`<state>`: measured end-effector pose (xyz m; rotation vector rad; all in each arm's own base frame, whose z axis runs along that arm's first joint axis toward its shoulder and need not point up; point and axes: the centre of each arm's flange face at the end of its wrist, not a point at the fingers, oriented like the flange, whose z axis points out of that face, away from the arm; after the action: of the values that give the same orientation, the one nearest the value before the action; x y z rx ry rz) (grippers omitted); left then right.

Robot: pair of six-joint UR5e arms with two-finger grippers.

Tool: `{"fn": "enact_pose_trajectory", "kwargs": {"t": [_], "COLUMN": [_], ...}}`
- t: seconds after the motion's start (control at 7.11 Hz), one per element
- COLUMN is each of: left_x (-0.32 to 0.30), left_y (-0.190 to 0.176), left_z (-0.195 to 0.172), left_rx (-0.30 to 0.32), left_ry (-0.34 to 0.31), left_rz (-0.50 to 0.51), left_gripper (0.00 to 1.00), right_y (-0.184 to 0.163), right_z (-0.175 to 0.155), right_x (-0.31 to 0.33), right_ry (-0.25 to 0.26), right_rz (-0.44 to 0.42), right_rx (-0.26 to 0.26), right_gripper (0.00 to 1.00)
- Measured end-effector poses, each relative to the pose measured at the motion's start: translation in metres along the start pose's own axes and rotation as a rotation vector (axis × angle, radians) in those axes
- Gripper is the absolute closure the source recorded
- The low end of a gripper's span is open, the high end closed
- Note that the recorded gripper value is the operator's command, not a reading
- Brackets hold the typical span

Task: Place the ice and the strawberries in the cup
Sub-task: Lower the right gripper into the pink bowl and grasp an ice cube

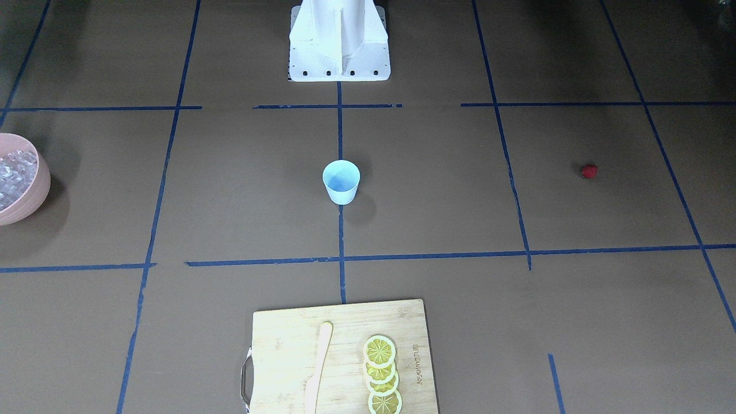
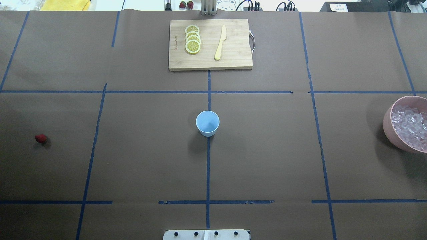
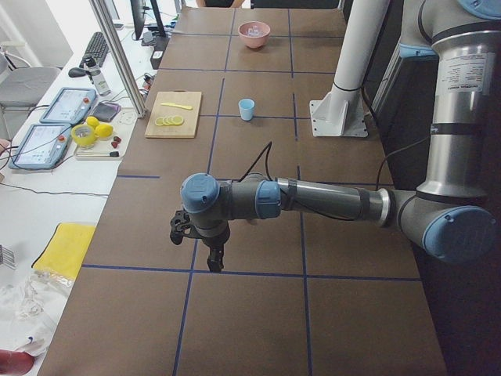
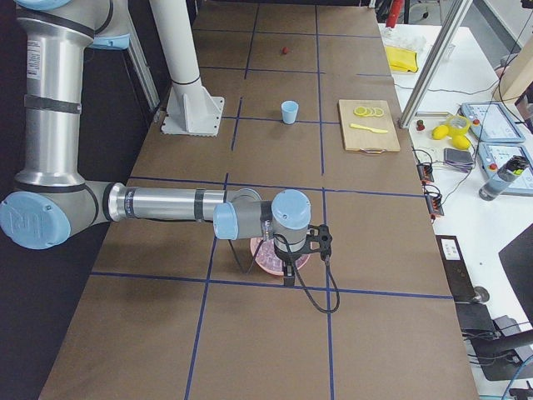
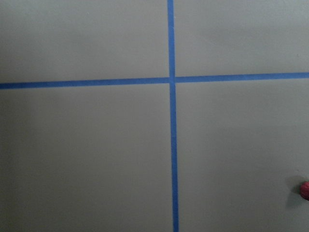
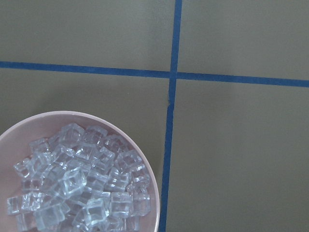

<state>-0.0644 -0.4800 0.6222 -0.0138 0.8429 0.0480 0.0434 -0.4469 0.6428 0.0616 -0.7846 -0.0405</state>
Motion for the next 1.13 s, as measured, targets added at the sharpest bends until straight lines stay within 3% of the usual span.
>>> {"fn": "enact_pose_trajectory", "kwargs": {"t": [0.7, 1.13], "left_x": [-0.018, -0.017], "left_y": [0.027, 0.027], "left_z": [0.022, 0.023], "left_rx": [0.054, 0.062], "left_ry": [0.028, 0.026], "left_rz": [0.057, 0.067], "left_gripper": [0.0, 0.0], "right_y": [-0.004, -0.001], "right_z": [0.017, 0.046], "right_x": [-0.03, -0.056], "right_ry": [-0.043, -0.027], "right_rz": [-0.107, -0.202], "right_rx": [0.01, -0.025], "right_gripper": [0.01, 0.12]}}
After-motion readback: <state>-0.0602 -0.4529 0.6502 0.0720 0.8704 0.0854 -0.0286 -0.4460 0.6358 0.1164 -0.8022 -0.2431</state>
